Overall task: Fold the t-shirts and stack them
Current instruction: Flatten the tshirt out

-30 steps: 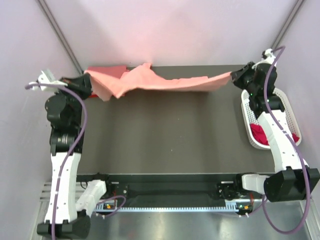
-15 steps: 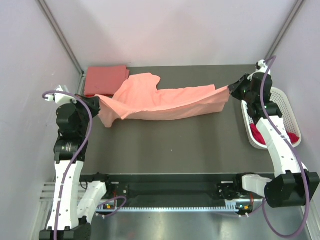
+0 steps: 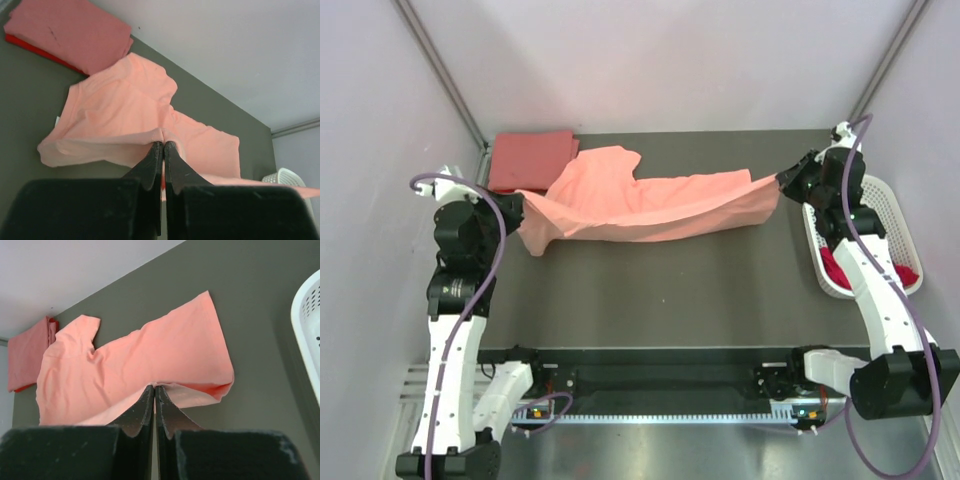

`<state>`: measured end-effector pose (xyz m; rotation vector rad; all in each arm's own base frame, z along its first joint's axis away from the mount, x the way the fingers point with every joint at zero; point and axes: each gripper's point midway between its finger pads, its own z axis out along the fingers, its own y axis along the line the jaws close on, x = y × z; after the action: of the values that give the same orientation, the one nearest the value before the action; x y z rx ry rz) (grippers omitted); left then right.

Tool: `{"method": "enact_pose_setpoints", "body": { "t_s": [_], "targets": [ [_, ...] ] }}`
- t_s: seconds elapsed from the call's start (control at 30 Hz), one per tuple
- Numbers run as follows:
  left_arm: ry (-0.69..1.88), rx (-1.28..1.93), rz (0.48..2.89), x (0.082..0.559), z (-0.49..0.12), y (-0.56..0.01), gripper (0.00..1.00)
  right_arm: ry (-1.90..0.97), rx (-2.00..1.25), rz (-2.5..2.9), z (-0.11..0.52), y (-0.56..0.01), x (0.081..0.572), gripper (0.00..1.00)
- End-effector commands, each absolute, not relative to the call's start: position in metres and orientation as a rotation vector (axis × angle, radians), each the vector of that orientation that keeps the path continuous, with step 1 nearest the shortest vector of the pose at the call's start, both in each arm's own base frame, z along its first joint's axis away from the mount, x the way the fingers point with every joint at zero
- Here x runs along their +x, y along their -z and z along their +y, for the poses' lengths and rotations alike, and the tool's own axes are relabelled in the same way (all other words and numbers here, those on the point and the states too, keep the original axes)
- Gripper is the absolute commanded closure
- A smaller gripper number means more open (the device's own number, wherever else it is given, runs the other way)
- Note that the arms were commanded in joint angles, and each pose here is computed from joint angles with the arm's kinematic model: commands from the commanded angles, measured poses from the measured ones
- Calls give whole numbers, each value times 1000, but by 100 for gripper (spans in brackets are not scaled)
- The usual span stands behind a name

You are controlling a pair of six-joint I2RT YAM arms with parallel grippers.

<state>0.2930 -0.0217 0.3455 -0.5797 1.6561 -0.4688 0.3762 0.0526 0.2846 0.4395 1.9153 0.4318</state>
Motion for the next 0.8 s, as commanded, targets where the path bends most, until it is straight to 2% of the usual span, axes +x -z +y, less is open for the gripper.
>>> {"method": "enact_pose_setpoints", "body": {
  "t_s": [0.0,0.23,0.43,0.6,0.77],
  "targets": [
    [537,-567,1678,283,-33,-348,100,-484,429,1872,66,-301,362,100],
    [554,-661,1855,250,-40,-280,100,-482,359,2118,91,-219,309,100],
    [619,-663,2077,230,-59,-239,100,-524,229,2323,118,-184,252,100],
    [658,-621,2095,203,-67,-250,100,-637,96,2407,147,-177,187,100],
    [720,-627,2054,170,-73,-268,100,-666,108,2432,132,-179,143,100]
  ]
}}
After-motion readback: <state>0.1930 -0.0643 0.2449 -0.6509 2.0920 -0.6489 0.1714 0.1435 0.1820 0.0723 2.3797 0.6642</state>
